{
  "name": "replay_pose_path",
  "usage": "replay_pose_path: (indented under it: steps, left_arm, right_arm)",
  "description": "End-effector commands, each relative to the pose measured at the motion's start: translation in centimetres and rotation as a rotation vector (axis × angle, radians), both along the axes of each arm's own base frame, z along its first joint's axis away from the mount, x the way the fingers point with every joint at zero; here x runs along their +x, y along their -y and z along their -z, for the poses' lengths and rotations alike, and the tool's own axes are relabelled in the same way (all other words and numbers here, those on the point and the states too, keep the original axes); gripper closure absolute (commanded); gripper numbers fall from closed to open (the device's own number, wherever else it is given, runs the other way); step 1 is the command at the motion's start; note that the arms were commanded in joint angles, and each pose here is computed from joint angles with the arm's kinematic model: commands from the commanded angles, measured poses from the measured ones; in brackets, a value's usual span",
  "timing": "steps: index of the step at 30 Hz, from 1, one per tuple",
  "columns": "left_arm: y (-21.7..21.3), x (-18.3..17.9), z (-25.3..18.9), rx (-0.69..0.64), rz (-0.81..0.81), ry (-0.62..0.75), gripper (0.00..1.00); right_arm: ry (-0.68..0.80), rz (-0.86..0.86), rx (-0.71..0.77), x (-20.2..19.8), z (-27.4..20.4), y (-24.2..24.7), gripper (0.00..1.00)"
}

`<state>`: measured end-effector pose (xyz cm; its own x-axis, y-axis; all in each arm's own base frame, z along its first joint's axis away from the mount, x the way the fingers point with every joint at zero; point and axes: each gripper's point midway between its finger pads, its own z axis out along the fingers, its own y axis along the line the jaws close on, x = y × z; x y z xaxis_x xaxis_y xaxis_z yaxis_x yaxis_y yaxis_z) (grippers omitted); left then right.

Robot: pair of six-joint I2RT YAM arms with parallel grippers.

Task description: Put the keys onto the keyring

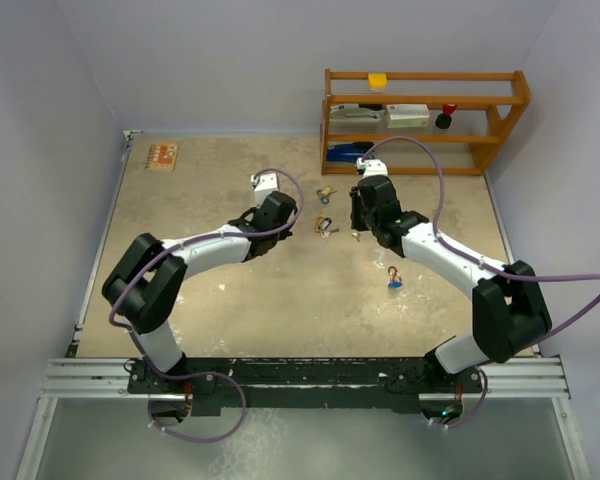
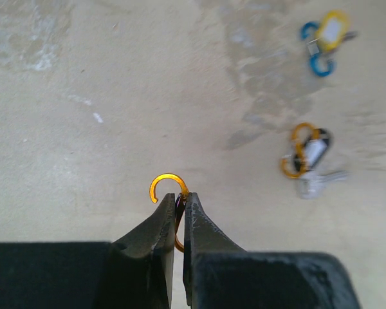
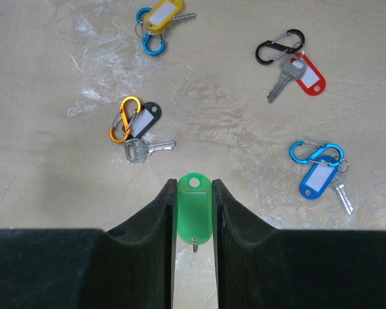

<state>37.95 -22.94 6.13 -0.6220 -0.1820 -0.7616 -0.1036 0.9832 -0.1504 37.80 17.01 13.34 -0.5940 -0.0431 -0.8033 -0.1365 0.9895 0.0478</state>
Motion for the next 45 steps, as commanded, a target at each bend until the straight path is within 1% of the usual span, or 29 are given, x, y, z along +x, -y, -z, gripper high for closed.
replay_pose_path:
  steps: [1,4,6,12,20,26,39,45]
  left_arm:
    - [3.7,0.6,-6.7,-0.278,0.038,0.124,1.0]
    - [4.8,0.3,-8.5,-0.387,0.045,0.164,1.0]
    - [5.0,0.2,-9.0,-0.421,0.036,0.185,1.0]
    - [5.7,0.0,-9.5,-0.448,0.021,0.219,1.0]
    - [7.2,-0.3,-9.9,-0.454,0.033,0.234,1.0]
    - [8.1,-0.7,-10.5,-0.432,0.037,0.248,1.0]
    - [9.1,-1.4,-11.8,-0.408,-0.038,0.351,1.0]
    - [10.2,-1.5,-11.7,-0.412,-0.04,0.365,1.0]
  right_arm:
    - [0.076,-0.016,0.032,0.3,-2.2,-0.5,0.79]
    - [0.079,-0.01,0.046,0.5,-2.2,-0.7,0.78]
    - [0.079,-0.004,0.06,0.6,-2.4,-0.9,0.78]
    - [0.083,0.018,0.101,0.9,-3.2,-1.9,0.79]
    - [0.078,0.054,0.116,2.0,-3.7,-3.1,0.79]
    - [0.069,0.081,0.123,2.6,-3.6,-3.6,0.79]
    - [0.05,0.168,0.151,3.3,-3.9,-3.6,0.79]
    - [0.04,0.183,0.159,3.4,-3.8,-3.8,0.79]
